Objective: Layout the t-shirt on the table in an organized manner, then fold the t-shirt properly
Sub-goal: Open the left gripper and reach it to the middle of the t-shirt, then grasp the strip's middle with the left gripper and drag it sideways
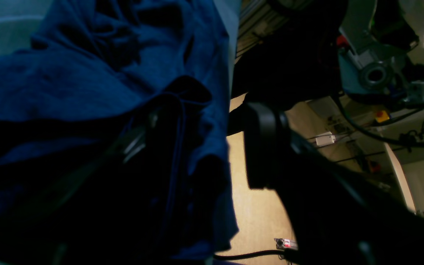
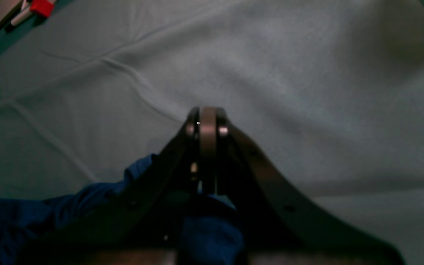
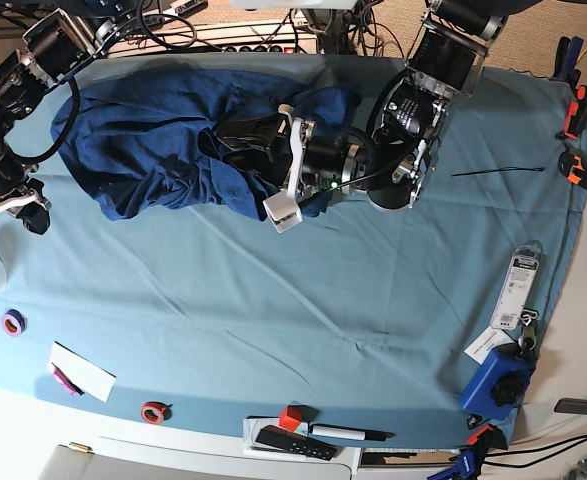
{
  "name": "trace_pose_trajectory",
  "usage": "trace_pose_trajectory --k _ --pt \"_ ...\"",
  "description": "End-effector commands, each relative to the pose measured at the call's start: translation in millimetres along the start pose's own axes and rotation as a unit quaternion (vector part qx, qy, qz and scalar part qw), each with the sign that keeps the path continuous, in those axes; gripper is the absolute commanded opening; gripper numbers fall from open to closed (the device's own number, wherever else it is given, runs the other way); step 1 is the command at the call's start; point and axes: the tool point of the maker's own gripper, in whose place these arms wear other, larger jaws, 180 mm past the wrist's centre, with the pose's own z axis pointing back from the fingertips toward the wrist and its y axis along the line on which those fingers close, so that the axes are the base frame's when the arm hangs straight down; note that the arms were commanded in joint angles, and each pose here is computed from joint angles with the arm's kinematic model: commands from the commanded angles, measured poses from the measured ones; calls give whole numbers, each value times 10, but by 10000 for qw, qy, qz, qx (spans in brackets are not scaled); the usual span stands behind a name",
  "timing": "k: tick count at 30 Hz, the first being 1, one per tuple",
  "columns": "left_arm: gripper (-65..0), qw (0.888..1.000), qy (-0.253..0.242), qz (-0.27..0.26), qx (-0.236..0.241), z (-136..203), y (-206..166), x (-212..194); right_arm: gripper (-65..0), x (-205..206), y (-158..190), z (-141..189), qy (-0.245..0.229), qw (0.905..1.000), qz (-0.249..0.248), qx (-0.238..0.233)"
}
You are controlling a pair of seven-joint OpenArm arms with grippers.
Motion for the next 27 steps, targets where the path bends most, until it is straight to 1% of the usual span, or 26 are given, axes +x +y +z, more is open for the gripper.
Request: trace_pose_trajectory --k 1,4,8,9,11,12,13,14,15,16,19,21,26,27 --pt "-349 9993 -301 -165 -156 -18 -85 218 -650 222 7 53 -327 9994 124 25" --pt "-349 9984 -444 -143 -309 -58 -155 291 -650 226 7 54 -339 9993 124 25" --pt "-349 9950 -739 -69 -668 -29 -283 440 -650 227 7 54 -342 9993 124 25" --pt "-349 9947 -696 -77 -759 -15 -311 450 -650 227 7 54 -342 9993 124 25" --pt "-350 9950 -422 -171 -892 32 -349 428 -650 228 7 54 -344 9993 124 25" --pt "-362 9952 -292 -243 -901 74 -344 429 -650 228 7 54 -344 9993 124 25" --pt "-410 9955 -224 -293 -874 133 -321 444 -650 228 7 54 -344 9993 124 25" --pt "-500 9957 -333 -314 -801 198 -279 511 -650 228 7 54 -344 9993 124 25" --pt "-618 9961 -461 -324 -679 279 -218 577 -650 228 7 54 -344 9993 124 25" --pt "-650 9960 -611 -314 -565 361 -162 637 -650 228 7 54 -344 9993 126 26" --pt "-650 9942 -1022 -252 -216 621 2 761 -650 229 7 54 -346 9993 126 26" --pt "-650 9941 -1060 -221 23 768 105 744 -650 228 8 53 -345 9993 127 27" --pt "-650 9961 -445 -57 761 945 389 365 -650 245 9 54 -390 9992 126 29" --pt "-650 9954 -398 -9 874 967 429 301 -650 248 9 55 -398 9991 127 28"
